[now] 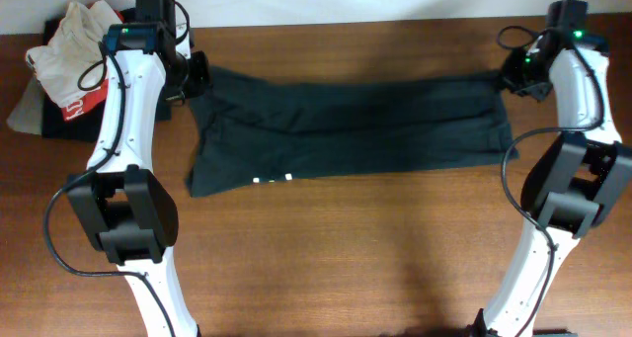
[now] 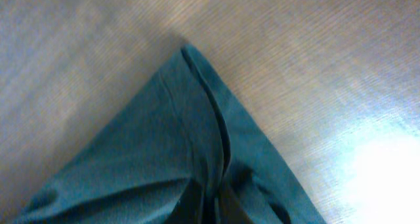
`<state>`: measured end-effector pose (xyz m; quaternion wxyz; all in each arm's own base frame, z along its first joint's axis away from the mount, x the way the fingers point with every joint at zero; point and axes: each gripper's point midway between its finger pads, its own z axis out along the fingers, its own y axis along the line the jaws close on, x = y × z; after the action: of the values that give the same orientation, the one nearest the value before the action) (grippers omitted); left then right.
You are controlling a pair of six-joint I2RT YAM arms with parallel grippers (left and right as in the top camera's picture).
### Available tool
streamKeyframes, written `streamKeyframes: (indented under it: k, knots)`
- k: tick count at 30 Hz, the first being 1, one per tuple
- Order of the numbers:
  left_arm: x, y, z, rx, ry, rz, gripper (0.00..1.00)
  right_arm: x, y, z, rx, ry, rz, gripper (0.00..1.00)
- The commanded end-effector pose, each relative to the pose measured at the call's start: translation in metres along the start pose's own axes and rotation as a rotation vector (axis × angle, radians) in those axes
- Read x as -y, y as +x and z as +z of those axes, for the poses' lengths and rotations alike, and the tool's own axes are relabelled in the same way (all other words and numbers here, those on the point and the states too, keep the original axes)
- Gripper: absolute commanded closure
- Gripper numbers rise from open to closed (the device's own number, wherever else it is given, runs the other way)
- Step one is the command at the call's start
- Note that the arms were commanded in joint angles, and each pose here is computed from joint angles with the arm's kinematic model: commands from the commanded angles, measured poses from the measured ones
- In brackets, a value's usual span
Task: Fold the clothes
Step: 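Grasp the folded strip's left end with left gripper, right end with right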
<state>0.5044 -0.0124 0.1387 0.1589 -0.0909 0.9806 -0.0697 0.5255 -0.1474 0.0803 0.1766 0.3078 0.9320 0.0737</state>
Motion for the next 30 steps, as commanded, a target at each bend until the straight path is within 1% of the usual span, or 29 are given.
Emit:
streamKeyframes:
  k: [1, 3, 12, 20, 22, 24, 30]
  knots:
    - [-0.011, -0.006, -0.023, 0.043, -0.062, 0.002, 0.99, 0.008, -0.010, -0.034, -0.003, -0.033, 0.051, 0.96]
    - [-0.014, 0.002, -0.020, 0.013, -0.076, 0.000, 0.99, 0.013, -0.002, -0.044, -0.042, -0.017, 0.042, 0.96]
    - [-0.026, 0.042, 0.015, -0.151, -0.107, -0.014, 0.99, 0.025, 0.035, -0.047, -0.189, 0.049, 0.031, 0.96]
    - [-0.036, 0.081, 0.036, -0.278, -0.130, -0.025, 0.99, 0.036, 0.051, -0.052, -0.255, 0.103, 0.033, 0.96]
    - [-0.039, 0.091, 0.042, -0.309, -0.137, -0.028, 0.99, 0.043, 0.056, -0.053, -0.272, 0.143, 0.032, 0.96]
    - [-0.041, 0.097, 0.045, -0.326, -0.140, -0.031, 0.99, 0.052, 0.062, -0.051, -0.290, 0.187, 0.031, 0.96]
    - [-0.045, 0.115, 0.050, -0.384, -0.151, -0.035, 0.99, 0.064, 0.085, -0.031, -0.367, 0.216, 0.040, 0.96]
